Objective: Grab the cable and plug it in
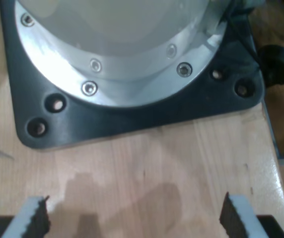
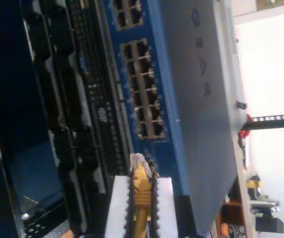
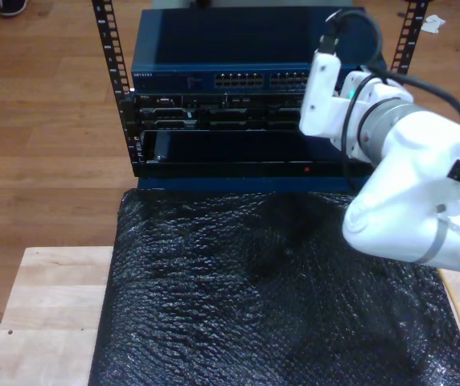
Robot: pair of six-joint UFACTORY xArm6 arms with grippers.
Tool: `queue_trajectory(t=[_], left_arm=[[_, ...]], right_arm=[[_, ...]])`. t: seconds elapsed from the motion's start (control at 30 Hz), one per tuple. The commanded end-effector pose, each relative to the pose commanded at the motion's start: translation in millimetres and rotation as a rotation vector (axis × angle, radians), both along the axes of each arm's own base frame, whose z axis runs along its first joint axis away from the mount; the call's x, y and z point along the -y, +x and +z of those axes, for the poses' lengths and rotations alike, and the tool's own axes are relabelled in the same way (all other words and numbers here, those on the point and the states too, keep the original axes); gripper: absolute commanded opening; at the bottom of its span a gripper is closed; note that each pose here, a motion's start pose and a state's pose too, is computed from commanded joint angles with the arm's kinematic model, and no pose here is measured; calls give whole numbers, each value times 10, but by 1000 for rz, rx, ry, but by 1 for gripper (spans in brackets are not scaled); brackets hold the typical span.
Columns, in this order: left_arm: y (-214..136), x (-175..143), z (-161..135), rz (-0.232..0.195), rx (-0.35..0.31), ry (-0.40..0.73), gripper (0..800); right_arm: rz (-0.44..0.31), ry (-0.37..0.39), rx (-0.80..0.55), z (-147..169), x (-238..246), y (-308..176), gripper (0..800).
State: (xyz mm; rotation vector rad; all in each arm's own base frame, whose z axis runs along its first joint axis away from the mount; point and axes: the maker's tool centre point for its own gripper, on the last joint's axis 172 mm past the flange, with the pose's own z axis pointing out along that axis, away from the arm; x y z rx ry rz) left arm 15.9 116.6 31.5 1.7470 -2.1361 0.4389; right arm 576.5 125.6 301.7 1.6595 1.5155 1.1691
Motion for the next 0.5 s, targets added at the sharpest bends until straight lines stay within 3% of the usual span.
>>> queue_trajectory(t=[0.17,0.5], left_arm=[[0,0,0,0,0,0,800],[0,0,0,0,0,0,800]], right_arm=[[-31,-31,54,-84,61,73,1],[31,-81,61,-161,-139,29,1]])
